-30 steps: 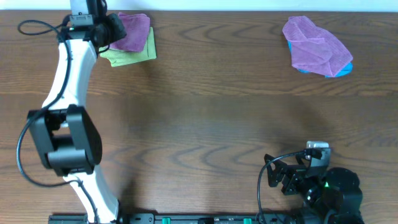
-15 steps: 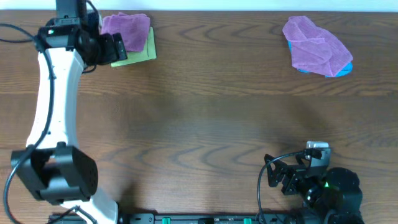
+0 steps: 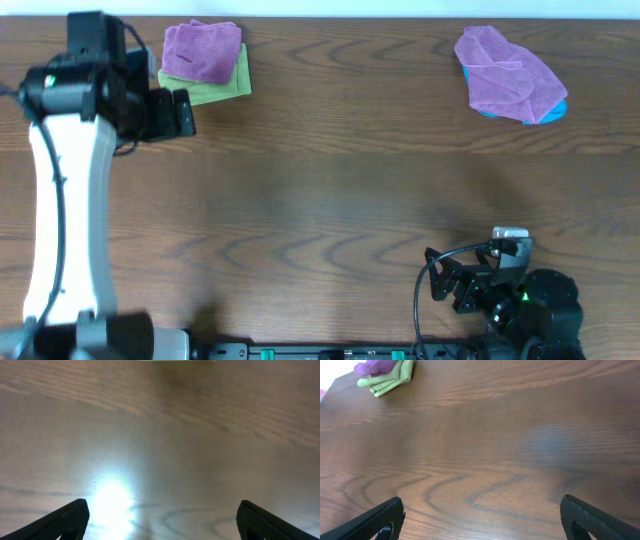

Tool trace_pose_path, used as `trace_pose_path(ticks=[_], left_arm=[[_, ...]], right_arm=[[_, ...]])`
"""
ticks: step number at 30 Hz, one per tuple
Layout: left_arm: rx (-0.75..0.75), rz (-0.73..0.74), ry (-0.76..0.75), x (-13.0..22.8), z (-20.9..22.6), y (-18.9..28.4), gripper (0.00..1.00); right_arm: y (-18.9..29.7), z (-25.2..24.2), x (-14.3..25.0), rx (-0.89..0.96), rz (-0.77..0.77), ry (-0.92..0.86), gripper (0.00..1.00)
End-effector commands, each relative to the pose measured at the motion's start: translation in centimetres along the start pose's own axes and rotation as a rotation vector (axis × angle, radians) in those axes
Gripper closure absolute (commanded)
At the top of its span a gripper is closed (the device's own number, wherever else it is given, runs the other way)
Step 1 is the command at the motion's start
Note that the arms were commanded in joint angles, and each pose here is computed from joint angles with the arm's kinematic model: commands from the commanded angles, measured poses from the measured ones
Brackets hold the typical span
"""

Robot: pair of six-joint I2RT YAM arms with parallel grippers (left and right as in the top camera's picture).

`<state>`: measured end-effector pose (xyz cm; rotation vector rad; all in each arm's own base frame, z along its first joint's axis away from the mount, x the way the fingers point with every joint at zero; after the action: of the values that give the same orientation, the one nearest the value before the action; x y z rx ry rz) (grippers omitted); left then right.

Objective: Fold the cloth

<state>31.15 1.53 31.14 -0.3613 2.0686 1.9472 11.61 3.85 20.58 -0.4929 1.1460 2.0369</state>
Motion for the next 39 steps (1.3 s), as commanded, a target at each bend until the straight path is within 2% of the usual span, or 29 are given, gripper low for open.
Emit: trace_pose_path(ticks=[1,12,16,21,29,39], left_arm=[[-0.014,0.008,-0.005,2.9,0.1,-0.1,0.05],[0.014,-0.215,0.01,13.3,-0.9,-4.3,0.05],[0.005,-0.358,-0.026,16.2,-1.3,-5.7,0.05],[-0.014,-0.466,-0.089,18.5,-2.1,-6.8,0.05],[-0.098,-0.55,-0.082,21.1,-1.2,-7.8,0.05],[-0.13,-0.519,-0.143,23.8,-0.9,-9.7,0.05]], right_arm=[[0.0,-0.1,0.0,0.004,-0.006,-0.017,0.01],[0.0,-0.1,0.0,0.004,-0.006,-0.017,0.01],[0.0,-0.1,0.0,0.004,-0.006,-0.017,0.01],[0.0,-0.1,0.0,0.004,-0.006,-0.017,0.01],[0.0,-0.1,0.0,0.004,-0.006,-0.017,0.01],[0.0,-0.1,0.0,0.004,-0.006,-0.017,0.01]])
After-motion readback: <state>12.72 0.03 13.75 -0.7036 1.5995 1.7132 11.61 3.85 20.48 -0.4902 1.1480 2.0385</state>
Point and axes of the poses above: each gripper's point midway between its finger pads, its own y axis back along the fingers, its own z axis along the line the jaws close on, x = y × z, the point moved 7 cm from there along y, back along the fingers, and after that the axes turned 11 degrees about -y, right-handed, at the moved point
